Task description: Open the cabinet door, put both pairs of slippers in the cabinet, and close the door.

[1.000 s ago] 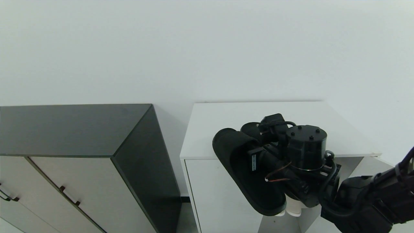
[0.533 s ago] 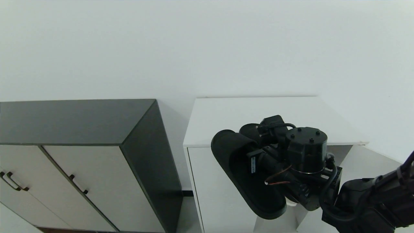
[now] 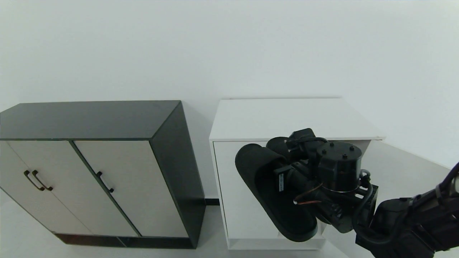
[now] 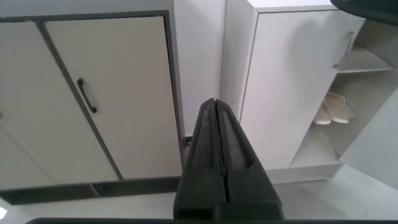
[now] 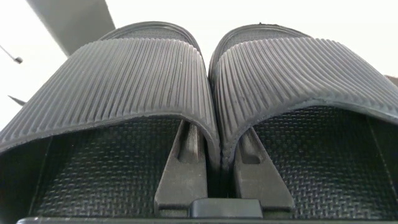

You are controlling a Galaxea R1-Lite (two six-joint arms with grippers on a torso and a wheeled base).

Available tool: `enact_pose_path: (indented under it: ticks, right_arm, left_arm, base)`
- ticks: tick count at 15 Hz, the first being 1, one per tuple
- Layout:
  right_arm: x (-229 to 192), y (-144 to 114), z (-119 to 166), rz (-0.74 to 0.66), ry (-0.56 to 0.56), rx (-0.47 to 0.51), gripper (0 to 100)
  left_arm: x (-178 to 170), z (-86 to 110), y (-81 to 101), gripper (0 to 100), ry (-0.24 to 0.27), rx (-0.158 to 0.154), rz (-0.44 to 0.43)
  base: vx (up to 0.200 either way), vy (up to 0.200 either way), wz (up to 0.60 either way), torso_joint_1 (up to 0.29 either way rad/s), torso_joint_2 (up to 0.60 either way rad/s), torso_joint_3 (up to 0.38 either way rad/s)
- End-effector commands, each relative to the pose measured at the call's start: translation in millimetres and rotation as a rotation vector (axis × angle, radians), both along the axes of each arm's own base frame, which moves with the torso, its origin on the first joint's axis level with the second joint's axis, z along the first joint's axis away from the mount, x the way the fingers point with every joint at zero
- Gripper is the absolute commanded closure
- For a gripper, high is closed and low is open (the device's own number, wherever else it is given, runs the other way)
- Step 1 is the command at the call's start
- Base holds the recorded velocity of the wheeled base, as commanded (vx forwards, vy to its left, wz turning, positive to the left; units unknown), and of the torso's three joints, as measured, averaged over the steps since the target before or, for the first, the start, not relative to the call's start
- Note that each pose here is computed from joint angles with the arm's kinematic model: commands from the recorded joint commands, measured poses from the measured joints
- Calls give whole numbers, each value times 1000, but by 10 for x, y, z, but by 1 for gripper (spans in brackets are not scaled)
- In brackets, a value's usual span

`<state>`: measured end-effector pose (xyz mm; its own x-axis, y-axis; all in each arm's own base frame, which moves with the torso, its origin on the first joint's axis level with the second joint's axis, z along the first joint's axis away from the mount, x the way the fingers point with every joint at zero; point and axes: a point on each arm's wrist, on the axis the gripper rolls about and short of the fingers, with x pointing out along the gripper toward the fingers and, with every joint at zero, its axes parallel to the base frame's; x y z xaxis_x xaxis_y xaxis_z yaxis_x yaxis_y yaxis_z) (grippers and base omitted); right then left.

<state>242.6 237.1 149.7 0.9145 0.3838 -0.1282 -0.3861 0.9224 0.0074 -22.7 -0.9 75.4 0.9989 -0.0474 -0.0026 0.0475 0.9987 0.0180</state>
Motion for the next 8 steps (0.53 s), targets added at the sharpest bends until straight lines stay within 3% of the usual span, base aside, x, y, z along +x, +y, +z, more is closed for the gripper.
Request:
enact_pose_path:
  ticks: [1, 8]
  right_arm:
    - [-10, 17, -43, 6, 10, -9, 100]
    - [6, 42, -100, 6, 2, 9, 100]
  left_arm:
    - [0, 1, 0, 100, -1, 0, 0]
    - [0, -1, 0, 100, 0, 0, 0]
  base:
    - [0, 0, 0, 0, 0, 0]
    - [0, 0, 0, 0, 0, 0]
